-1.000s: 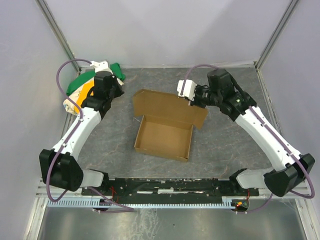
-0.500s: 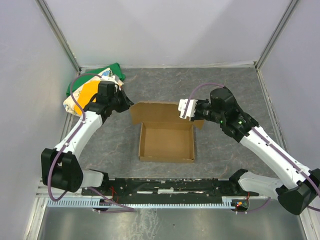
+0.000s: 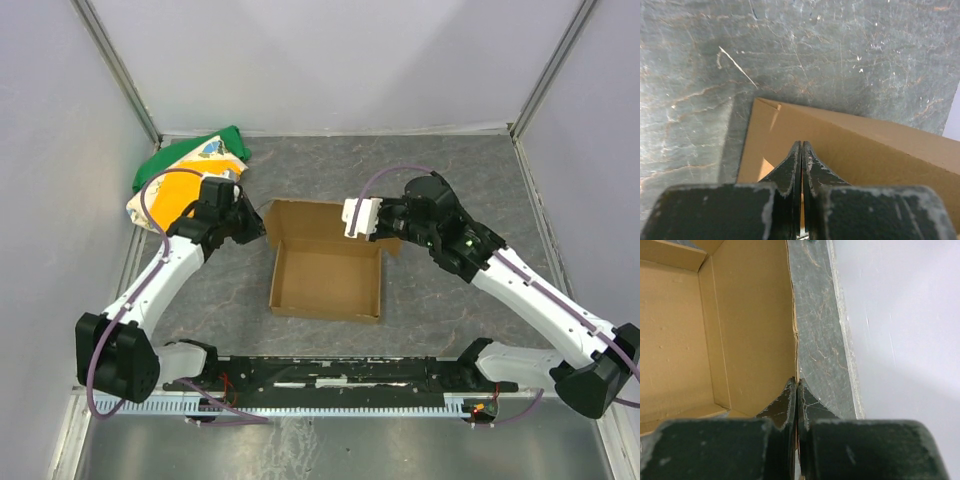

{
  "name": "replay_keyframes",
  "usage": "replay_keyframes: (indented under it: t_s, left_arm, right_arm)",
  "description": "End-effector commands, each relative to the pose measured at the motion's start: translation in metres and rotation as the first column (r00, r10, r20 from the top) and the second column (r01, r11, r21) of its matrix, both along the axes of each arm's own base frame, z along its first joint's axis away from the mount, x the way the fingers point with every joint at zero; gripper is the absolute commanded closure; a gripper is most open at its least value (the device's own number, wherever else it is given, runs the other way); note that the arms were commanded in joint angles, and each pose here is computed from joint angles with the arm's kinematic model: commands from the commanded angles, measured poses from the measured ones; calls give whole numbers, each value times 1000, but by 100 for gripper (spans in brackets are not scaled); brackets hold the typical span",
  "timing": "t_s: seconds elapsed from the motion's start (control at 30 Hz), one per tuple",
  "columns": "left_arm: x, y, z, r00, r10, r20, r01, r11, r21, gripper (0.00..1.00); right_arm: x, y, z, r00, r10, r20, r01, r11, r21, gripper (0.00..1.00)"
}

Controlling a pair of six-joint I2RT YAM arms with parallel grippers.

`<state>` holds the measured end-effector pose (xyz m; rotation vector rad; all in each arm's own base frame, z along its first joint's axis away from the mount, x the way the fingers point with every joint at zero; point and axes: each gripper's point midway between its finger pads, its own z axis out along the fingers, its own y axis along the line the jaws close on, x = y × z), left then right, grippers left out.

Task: Fold the paper box

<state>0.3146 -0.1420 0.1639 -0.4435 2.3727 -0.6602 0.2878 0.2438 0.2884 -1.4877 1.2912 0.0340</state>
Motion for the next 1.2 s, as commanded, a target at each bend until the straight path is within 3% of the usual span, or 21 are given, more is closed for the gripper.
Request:
replay_keyframes:
  t_s: [0.0,0.47,0.67,0.77,0.93,1.17]
  left_arm:
    - [-2,-18,4,1000,22,-11,-23,997,-67,97]
    - [-19,-19,-32,998,38,-55,-41,998,-51,97]
    - [-21,-18,-21,998,56,-28,-58,996,-72,97]
    - [-23,-11,-2,999,46,11,-46,999,-30,97]
    - [-38,9,7,999,44,-26,-41,995,88,97]
    - [-61,62,40,987,157,29,-158,944,289,95]
  right_arm:
    - [5,16,54,991,27,132,-38,996,79,98]
    - [-27,29,17,995,78,61,-79,997,7,98]
    - [-43,21,3,998,62,30,-62,998,9,98]
    - [-50,15,1,998,54,19,-54,998,29,99]
    - [-58,11,-3,998,68,1,-68,998,15,98]
    - [-68,7,-8,996,90,-11,-90,996,-9,98]
